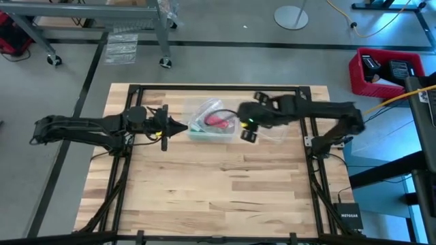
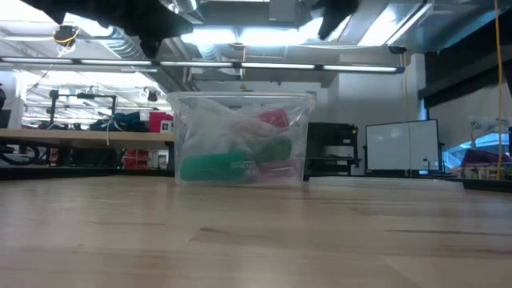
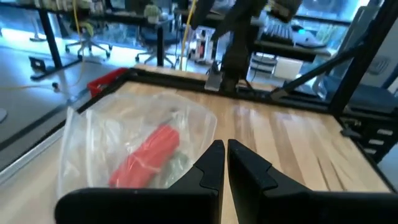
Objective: Roll bandage
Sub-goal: Close the transparent container
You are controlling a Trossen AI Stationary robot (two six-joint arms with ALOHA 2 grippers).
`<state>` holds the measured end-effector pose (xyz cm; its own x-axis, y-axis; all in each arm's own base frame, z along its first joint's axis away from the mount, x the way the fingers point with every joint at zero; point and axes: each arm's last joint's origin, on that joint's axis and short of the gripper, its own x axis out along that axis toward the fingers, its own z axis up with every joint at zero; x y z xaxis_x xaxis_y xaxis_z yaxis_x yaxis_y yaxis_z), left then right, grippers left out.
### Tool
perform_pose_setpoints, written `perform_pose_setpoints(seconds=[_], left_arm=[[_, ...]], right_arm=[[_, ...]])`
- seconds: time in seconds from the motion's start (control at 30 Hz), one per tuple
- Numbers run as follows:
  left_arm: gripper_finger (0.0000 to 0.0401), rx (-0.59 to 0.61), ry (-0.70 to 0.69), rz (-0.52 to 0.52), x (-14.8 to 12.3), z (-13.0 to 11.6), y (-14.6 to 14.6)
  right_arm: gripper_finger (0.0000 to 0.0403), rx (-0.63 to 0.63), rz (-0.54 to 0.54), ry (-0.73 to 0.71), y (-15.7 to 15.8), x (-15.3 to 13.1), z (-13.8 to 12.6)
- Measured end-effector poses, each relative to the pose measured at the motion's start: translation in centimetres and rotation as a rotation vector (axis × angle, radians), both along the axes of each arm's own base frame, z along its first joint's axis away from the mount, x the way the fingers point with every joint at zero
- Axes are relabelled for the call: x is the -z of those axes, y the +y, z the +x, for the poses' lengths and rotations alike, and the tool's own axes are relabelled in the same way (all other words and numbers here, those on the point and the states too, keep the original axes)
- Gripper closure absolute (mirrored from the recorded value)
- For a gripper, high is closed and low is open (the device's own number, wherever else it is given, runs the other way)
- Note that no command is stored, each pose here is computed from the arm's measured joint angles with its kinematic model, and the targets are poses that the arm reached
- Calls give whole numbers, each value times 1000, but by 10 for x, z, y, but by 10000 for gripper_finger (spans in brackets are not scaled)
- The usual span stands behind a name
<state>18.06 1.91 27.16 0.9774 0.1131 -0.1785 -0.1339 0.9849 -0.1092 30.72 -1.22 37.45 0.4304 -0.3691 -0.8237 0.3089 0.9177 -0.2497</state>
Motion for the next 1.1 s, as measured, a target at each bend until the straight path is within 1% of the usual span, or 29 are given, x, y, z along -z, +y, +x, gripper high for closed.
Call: perform_pose_setpoints(seconds=[0.1,0.17,0.23,0.3,0.4,0.5,0.6,0.7,0.83,0.93,1.0,1.1], left_arm=[[389,8,6,-9,10,5,-1],[389,15,32,-17,15,9,-3],[389,21,59,-27,21,13,-4],[389,26,95,-37,27,18,-5],[389,34,141,-56,37,26,-7],[389,42,169,-74,44,32,-9],[389,55,193,-82,48,35,-13],[389,64,202,-100,50,36,-16],[389,81,199,-106,50,36,-20],[389,90,198,-105,50,36,-22],[389,90,200,-105,50,36,-22],[389,89,199,-105,50,36,-22]], right_arm=[[246,57,-41,-30,5,17,-26],[246,92,-34,-80,4,35,-45],[246,127,-26,-137,0,58,-61],[246,173,-9,-167,-5,88,-73],[246,254,17,-202,-17,130,-86],[246,330,56,-189,-31,167,-96],[246,403,101,-168,-45,194,-104],[246,440,132,-123,-53,211,-110],[246,434,149,-54,-51,228,-116],[246,393,195,-9,-45,242,-119],[246,356,243,-38,-40,243,-115],[246,302,296,-43,-25,243,-111]])
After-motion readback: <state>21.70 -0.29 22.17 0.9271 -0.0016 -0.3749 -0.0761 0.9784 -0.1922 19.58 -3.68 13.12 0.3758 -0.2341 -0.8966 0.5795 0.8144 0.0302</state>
